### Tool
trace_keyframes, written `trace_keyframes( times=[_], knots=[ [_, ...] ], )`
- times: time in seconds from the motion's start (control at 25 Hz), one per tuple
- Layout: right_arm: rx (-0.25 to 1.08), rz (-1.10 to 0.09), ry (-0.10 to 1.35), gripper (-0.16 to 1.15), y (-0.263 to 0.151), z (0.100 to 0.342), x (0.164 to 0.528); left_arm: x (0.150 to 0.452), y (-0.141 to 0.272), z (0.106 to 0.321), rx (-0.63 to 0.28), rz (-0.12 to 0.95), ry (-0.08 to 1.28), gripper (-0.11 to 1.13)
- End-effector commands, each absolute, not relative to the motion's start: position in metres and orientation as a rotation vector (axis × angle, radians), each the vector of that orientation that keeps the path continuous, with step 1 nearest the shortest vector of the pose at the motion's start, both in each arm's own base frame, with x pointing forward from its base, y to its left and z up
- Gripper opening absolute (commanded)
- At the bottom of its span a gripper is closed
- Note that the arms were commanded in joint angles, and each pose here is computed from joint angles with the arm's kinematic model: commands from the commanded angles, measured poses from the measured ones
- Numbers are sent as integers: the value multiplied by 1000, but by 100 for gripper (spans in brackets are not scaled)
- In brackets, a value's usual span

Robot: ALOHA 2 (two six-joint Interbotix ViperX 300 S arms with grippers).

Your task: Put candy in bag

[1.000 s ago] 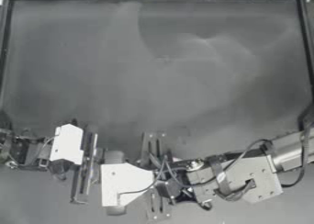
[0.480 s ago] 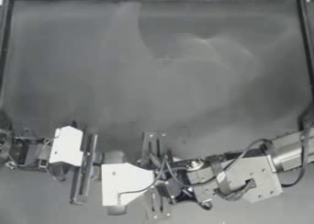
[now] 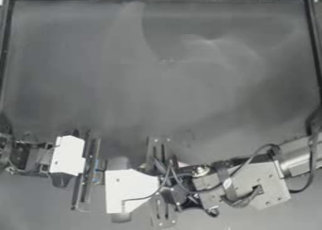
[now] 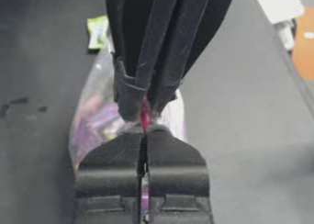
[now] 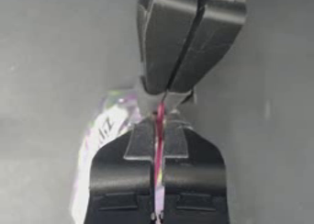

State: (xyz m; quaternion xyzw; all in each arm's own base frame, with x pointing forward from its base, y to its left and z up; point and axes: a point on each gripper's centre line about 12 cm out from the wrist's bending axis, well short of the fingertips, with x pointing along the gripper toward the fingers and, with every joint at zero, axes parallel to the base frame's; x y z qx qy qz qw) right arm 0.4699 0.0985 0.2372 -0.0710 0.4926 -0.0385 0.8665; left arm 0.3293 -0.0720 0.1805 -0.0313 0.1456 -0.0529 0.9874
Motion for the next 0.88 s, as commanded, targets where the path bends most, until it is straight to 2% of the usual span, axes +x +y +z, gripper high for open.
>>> trace_keyframes(
  times=[0.04,0.36,0.88],
  knots=[
    [-129,-75,983,4,98,260,465,330,-74,211,-75,-118,202,11],
    [-120,-80,1001,4,97,255,459,324,-73,217,-77,-122,183,11],
    [-56,-124,1032,4,90,243,434,321,-72,215,-78,-120,191,11]
  ],
)
